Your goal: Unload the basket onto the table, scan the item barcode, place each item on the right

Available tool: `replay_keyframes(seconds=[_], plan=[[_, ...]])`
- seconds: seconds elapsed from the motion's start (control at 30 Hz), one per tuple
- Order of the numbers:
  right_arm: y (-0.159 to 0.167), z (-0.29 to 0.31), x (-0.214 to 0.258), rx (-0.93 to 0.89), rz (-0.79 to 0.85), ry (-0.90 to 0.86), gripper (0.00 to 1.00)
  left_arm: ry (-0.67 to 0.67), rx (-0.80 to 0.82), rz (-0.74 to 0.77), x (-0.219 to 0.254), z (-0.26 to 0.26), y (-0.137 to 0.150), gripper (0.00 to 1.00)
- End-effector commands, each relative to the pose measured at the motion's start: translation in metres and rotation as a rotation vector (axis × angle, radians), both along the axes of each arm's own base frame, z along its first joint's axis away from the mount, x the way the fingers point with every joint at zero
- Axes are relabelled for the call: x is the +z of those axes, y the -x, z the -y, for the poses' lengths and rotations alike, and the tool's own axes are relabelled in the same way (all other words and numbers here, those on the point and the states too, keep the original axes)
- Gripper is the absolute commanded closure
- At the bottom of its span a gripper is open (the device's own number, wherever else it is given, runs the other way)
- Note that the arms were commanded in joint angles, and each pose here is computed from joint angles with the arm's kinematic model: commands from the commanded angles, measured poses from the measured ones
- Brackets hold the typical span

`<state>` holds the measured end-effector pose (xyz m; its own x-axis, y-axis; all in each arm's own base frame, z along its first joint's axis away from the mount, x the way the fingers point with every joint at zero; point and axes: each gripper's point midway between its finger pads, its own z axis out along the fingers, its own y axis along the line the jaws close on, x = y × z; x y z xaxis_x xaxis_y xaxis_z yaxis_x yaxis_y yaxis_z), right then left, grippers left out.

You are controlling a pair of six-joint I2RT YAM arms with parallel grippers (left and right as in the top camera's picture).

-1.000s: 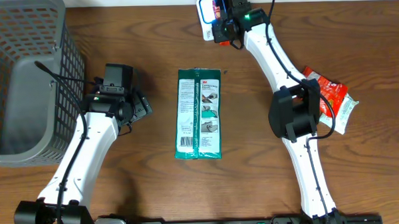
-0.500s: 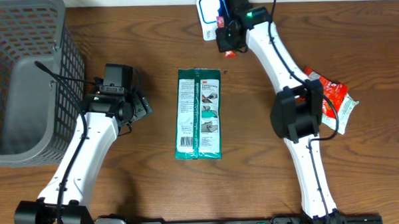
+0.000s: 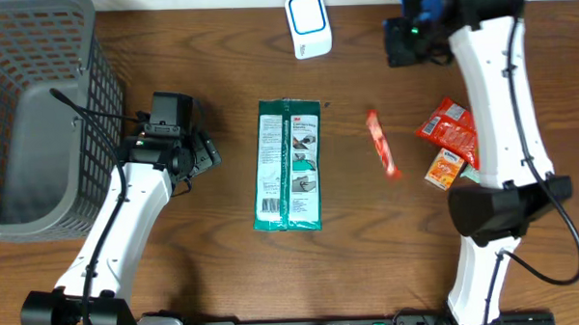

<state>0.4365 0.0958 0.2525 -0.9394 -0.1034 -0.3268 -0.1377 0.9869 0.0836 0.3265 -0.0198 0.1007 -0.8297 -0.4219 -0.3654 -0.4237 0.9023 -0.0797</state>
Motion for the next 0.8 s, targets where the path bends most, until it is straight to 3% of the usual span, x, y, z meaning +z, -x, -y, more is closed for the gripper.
replay_keyframes(seconds=[0.0, 0.27, 0.77], plan=[[0.015, 0.013, -0.004, -0.022, -0.065, 0.016, 0.99, -0.004, 0.006, 0.005, 0.002, -0.002, -0.002, 0.11], [0.027, 0.024, -0.022, -0.132, -0.159, 0.018, 0.99, -0.004, 0.006, 0.004, 0.002, -0.002, -0.002, 0.11], [0.074, 0.085, -0.107, -0.301, -0.456, 0.309, 0.99, -0.004, 0.006, 0.005, 0.002, -0.002, -0.002, 0.11]])
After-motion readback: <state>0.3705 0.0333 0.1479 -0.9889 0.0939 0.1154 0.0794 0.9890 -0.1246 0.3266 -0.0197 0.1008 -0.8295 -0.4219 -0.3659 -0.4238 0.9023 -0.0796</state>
